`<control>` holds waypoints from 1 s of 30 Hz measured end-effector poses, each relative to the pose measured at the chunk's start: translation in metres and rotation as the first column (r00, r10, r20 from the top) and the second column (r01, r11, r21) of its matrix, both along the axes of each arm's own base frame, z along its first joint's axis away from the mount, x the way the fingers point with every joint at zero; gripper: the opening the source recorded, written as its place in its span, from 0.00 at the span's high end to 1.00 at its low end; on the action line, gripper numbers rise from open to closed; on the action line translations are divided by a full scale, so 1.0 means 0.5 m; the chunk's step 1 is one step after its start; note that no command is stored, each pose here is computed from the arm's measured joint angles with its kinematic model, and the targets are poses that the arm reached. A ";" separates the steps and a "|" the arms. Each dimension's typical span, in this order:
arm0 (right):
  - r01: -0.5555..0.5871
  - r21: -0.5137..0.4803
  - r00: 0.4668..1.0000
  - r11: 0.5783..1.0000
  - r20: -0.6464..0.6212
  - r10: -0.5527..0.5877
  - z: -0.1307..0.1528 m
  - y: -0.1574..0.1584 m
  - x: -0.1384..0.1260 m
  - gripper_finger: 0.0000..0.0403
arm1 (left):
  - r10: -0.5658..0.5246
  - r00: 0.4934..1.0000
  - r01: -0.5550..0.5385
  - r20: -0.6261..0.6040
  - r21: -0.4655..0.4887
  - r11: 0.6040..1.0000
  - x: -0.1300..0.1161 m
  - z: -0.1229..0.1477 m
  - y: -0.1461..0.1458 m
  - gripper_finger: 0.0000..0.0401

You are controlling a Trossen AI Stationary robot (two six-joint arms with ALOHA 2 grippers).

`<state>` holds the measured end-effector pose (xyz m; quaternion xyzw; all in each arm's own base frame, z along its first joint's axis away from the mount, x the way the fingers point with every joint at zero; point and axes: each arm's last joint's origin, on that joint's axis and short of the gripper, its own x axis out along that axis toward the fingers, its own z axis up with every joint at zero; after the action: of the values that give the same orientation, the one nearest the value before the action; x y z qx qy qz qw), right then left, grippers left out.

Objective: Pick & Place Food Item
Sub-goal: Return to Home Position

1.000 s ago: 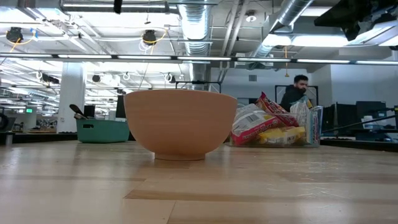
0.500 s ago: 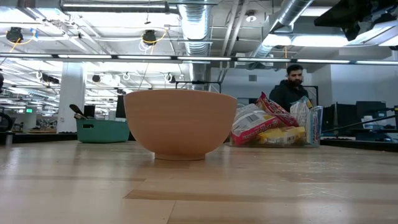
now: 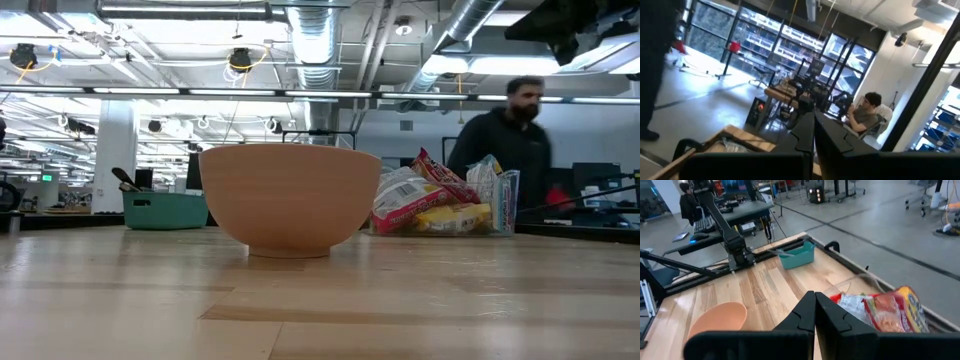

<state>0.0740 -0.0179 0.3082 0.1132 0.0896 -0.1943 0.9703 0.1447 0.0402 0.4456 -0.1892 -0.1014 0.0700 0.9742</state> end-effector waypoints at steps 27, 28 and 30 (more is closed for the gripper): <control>0.012 -0.044 0.963 0.999 0.268 0.001 0.052 0.000 -0.003 1.00 | 0.230 0.972 -0.234 0.049 0.117 0.965 -0.155 0.009 -0.034 0.99; 0.012 -0.044 0.964 0.999 0.266 0.001 0.051 -0.001 -0.003 1.00 | 0.247 0.968 -0.251 0.047 0.113 0.961 -0.160 0.004 -0.035 0.99; 0.011 -0.043 0.965 0.999 0.262 0.000 0.050 -0.001 -0.002 1.00 | 0.269 0.961 -0.275 0.061 0.108 0.956 -0.172 -0.005 -0.037 0.99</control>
<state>0.0728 -0.0182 0.3334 0.1165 -0.0440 -0.1822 0.9753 0.0586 0.0218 0.4429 -0.1186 -0.1525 0.1931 0.9620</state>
